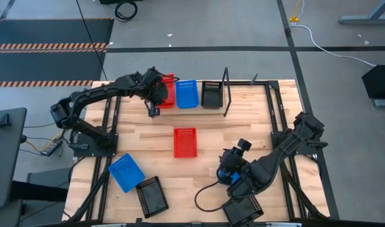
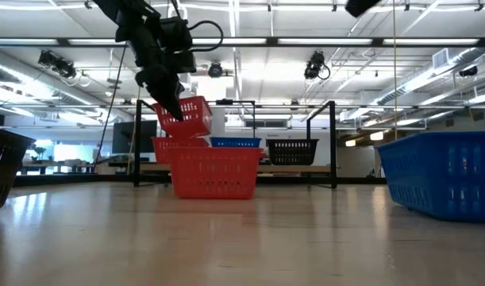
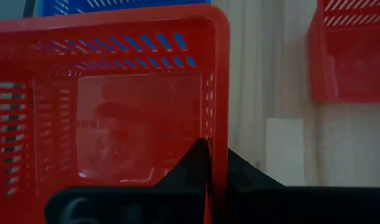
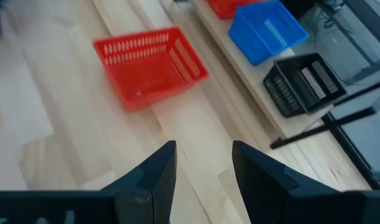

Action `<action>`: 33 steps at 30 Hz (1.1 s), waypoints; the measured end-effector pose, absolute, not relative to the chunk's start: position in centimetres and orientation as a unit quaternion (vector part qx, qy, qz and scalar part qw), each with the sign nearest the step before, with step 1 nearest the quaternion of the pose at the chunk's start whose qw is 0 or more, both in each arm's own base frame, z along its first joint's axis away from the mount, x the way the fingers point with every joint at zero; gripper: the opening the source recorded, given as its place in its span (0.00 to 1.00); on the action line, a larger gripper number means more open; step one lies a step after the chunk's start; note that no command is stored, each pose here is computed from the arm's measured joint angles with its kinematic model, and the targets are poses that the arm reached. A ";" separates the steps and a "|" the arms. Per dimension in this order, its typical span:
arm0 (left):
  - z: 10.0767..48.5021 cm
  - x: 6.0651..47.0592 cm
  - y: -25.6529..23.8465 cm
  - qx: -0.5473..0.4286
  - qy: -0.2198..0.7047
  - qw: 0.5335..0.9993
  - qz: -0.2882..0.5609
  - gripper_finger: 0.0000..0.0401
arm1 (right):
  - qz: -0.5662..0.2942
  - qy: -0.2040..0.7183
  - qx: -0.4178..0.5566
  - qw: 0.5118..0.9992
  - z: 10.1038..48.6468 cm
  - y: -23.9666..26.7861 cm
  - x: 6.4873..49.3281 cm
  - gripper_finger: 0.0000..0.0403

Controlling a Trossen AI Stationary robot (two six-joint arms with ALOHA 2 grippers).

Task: Stack baskets on shelf by color
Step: Stack the right red bin on top of the red bin on the shelf

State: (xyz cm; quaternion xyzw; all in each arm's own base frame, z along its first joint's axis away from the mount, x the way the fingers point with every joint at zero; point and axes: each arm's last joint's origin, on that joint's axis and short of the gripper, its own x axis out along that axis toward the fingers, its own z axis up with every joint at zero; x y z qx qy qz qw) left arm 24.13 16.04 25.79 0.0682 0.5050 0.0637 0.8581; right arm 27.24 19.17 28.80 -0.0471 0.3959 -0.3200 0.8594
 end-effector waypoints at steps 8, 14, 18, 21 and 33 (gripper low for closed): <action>25.7 24.0 16.0 0.081 0.518 0.849 0.067 0.02 | -0.341 0.411 -0.046 0.844 26.4 18.9 26.4 0.40; 25.3 23.9 16.2 0.079 0.538 0.835 0.082 0.02 | -0.353 0.406 -0.030 0.842 25.9 18.8 26.3 0.40; 24.8 24.1 16.3 0.073 0.547 0.830 0.083 0.02 | -0.361 0.388 -0.026 0.848 25.6 18.8 26.4 0.40; 24.6 24.3 16.3 0.068 0.547 0.830 0.084 0.02 | -0.361 0.384 -0.031 0.849 25.5 18.8 26.4 0.40; 24.5 24.4 16.4 0.062 0.547 0.830 0.090 0.07 | -0.356 0.386 -0.041 0.850 25.5 18.8 26.4 0.40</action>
